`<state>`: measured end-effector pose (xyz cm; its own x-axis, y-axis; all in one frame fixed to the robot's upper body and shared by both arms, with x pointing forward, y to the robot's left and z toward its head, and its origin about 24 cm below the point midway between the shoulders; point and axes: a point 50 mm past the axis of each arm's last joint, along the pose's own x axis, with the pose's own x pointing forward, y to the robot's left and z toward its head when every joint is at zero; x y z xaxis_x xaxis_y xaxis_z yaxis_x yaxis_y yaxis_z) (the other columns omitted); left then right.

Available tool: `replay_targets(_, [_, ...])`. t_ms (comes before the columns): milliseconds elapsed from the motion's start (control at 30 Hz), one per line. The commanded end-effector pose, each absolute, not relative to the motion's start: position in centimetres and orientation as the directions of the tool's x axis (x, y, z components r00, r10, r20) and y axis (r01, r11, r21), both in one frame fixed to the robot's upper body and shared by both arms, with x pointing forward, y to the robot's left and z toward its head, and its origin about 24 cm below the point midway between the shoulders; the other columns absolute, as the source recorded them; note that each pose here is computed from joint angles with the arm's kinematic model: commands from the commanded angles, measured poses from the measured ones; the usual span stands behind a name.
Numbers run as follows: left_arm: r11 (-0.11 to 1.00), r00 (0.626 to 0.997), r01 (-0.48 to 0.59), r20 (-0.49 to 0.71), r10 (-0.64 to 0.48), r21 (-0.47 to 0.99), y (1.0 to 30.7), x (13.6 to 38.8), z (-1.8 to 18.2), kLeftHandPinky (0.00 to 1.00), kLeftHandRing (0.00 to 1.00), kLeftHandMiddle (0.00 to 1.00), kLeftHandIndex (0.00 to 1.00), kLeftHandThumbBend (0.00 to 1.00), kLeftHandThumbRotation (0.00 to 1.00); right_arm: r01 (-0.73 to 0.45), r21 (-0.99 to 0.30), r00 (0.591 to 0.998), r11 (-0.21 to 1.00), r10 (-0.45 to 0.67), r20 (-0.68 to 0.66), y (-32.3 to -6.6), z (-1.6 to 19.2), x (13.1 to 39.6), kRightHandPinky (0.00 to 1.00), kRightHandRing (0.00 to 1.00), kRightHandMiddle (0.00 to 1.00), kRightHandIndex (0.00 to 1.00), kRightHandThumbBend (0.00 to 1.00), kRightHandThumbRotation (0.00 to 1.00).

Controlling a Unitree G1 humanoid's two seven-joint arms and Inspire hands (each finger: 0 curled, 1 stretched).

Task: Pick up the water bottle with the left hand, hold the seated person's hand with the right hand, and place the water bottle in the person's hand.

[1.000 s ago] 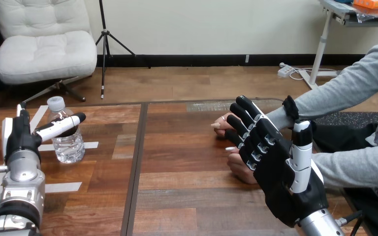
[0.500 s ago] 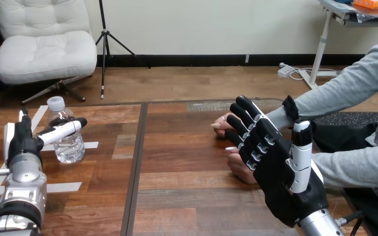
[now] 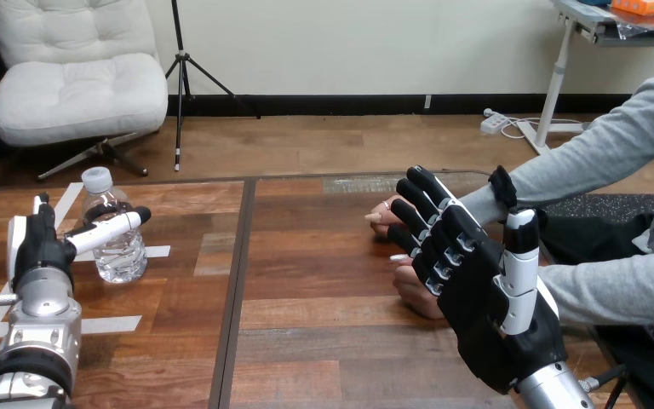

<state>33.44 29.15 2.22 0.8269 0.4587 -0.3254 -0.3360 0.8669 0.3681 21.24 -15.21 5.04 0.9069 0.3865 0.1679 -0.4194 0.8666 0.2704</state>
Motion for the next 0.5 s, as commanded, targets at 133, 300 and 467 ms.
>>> replay_targets(133, [0.867, 0.862, -0.316, -0.264, 0.432, 0.386, 28.25, 35.55, 4.95, 1.00, 1.00, 1.00, 1.00, 0.93, 0.24, -0.452, 0.251, 0.881, 0.856, 0.384, 0.277, -14.79, 7.27, 21.90, 1.00, 1.00, 0.98, 0.95, 0.92, 1.00])
replay_targets(300, [0.872, 0.866, -0.302, -0.272, 0.419, 0.384, 28.15, 35.63, 4.99, 1.00, 1.00, 1.00, 1.00, 0.91, 0.24, -0.451, 0.249, 0.881, 0.857, 0.384, 0.276, -14.78, 7.29, 21.90, 1.00, 1.00, 0.98, 0.95, 0.92, 1.00])
replay_targets(467, [0.879, 0.868, -0.293, -0.281, 0.410, 0.377, 27.94, 35.83, 5.14, 1.00, 1.00, 1.00, 1.00, 0.90, 0.24, -0.447, 0.249, 0.883, 0.859, 0.380, 0.275, -14.75, 7.31, 21.88, 1.00, 1.00, 0.98, 0.95, 0.92, 1.00])
